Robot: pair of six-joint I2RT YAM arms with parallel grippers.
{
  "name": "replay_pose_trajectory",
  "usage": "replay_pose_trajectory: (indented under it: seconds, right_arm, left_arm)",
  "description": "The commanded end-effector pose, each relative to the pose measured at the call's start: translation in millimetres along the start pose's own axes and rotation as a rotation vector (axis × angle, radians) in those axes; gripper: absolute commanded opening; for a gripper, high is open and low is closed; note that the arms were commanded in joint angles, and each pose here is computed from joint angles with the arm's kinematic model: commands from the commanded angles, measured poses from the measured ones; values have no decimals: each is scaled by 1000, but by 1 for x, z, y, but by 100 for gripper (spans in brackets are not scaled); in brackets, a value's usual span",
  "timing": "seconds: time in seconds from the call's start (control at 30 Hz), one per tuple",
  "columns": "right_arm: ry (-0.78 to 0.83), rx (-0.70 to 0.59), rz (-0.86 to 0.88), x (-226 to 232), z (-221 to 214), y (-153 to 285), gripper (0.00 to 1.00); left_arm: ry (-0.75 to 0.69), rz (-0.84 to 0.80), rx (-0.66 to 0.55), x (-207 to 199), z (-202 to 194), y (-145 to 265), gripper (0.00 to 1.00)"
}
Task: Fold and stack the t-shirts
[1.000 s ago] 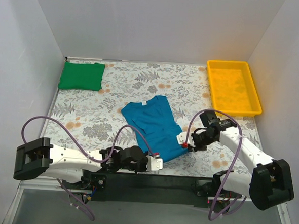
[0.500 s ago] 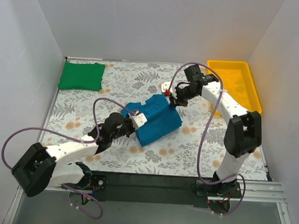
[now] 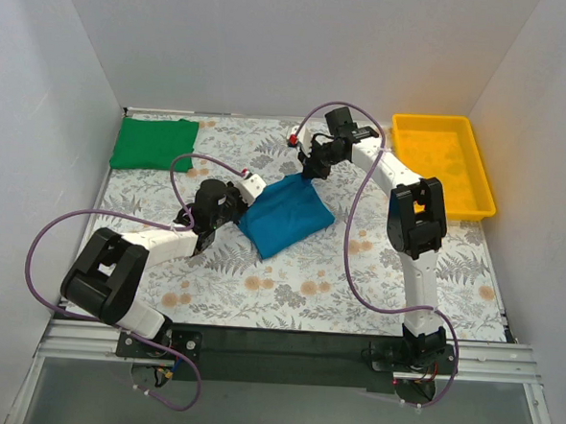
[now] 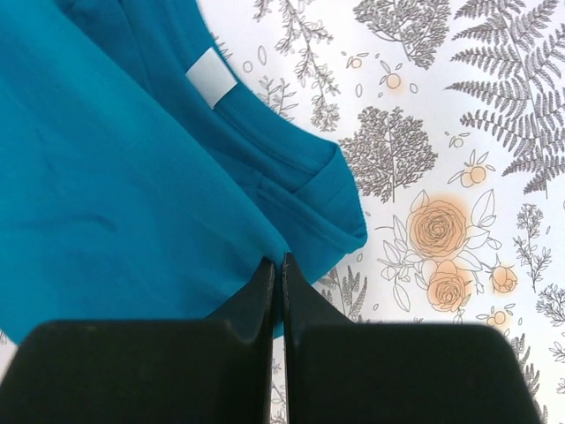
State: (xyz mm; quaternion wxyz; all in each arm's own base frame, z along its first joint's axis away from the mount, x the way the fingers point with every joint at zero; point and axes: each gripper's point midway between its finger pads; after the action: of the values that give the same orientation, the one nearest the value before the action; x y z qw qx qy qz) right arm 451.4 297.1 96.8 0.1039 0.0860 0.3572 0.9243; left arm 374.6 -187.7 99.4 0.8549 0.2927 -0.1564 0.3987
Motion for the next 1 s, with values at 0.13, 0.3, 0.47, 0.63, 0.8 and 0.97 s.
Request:
replay_pose_trajectory:
  seconds: [0.13, 0.3, 0.47, 0.63, 0.8, 0.97]
  right_arm:
    - [-14, -91, -79, -21, 36, -7, 1]
    - [-24, -92, -90, -19, 39, -18, 1]
    - [-102, -90, -183, -27, 43, -29, 26]
    - [-319, -135, -508, -69, 46, -9, 76]
    - [-369, -214, -387, -39, 48, 37, 98]
    - [-322, -242, 1, 50, 7, 61, 98]
  left_arm:
    - [28, 53, -2, 14, 3, -3, 0]
    - [51, 80, 20, 18, -1, 2, 0]
    - [120, 157, 103, 30, -12, 5, 0]
    - [411, 472, 314, 63, -44, 30, 57]
    - [778, 528, 382, 60, -47, 55, 76]
    - [1132, 272, 258, 3, -16, 71, 76]
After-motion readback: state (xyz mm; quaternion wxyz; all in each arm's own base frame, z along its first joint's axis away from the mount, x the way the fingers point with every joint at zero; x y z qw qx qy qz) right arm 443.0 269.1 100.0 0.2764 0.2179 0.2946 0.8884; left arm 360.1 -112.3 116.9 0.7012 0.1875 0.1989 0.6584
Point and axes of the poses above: each gripper's point midway between its finger pads, its own y axis back along the fingers, its own x axis along the line the jaws close on, z = x × y, and after that the axes turned 12 degrees about -y, right-handed
